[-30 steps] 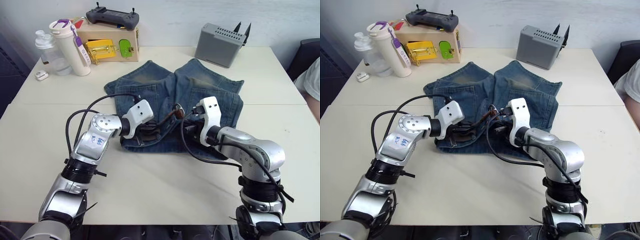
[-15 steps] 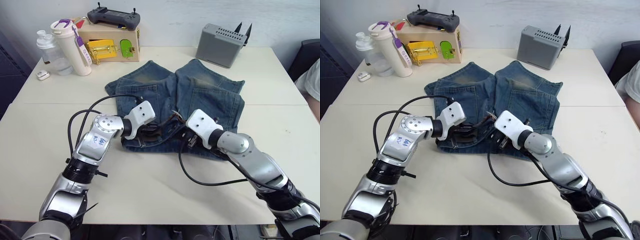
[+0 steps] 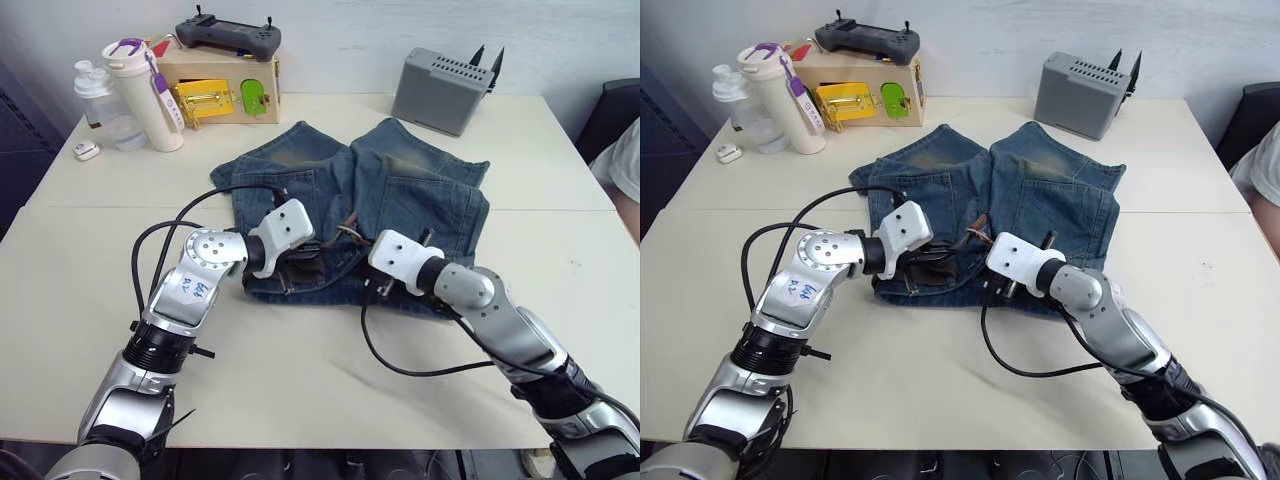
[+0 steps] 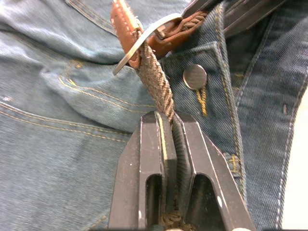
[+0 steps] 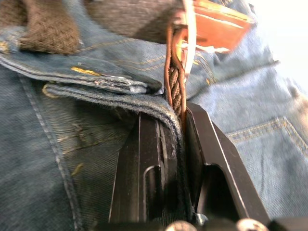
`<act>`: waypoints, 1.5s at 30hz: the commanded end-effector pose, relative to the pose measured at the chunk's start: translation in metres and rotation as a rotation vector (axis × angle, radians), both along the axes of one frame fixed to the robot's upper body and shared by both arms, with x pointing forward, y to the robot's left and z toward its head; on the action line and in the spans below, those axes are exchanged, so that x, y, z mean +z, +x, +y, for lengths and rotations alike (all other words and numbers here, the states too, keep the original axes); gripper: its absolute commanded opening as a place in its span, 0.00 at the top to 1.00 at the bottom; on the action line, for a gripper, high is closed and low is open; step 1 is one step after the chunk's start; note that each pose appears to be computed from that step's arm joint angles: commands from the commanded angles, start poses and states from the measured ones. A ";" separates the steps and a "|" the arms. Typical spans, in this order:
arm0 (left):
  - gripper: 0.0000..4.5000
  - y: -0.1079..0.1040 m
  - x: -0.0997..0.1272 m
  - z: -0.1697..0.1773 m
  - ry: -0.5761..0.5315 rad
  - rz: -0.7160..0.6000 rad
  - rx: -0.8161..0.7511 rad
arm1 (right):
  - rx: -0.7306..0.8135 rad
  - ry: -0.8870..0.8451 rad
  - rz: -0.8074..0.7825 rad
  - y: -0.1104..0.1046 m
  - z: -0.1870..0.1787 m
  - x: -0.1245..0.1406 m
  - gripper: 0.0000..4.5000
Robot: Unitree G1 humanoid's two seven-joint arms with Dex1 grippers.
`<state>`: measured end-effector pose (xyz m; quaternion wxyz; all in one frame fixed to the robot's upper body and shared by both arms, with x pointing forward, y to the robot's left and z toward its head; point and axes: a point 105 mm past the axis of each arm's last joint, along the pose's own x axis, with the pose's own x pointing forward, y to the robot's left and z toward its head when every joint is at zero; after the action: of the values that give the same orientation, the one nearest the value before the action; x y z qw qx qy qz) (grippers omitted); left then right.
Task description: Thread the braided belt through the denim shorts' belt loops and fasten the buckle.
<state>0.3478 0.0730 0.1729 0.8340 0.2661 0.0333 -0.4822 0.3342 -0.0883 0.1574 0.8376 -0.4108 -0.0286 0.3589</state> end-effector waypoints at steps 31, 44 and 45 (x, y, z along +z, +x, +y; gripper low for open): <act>1.00 0.011 -0.012 -0.020 0.026 -0.122 -0.058 | 0.161 -0.174 -0.200 0.008 -0.040 0.059 0.02; 1.00 0.009 -0.007 -0.040 0.025 -0.165 -0.101 | 0.268 -0.289 -0.237 0.020 -0.020 0.045 0.20; 1.00 0.009 -0.007 -0.040 0.028 -0.168 -0.102 | 0.272 -0.296 -0.238 0.021 -0.021 0.044 0.30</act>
<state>0.3582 0.0387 0.1562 0.8111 0.3096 -0.0222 -0.4958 0.3561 -0.1130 0.1911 0.7135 -0.5505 -0.1056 0.4203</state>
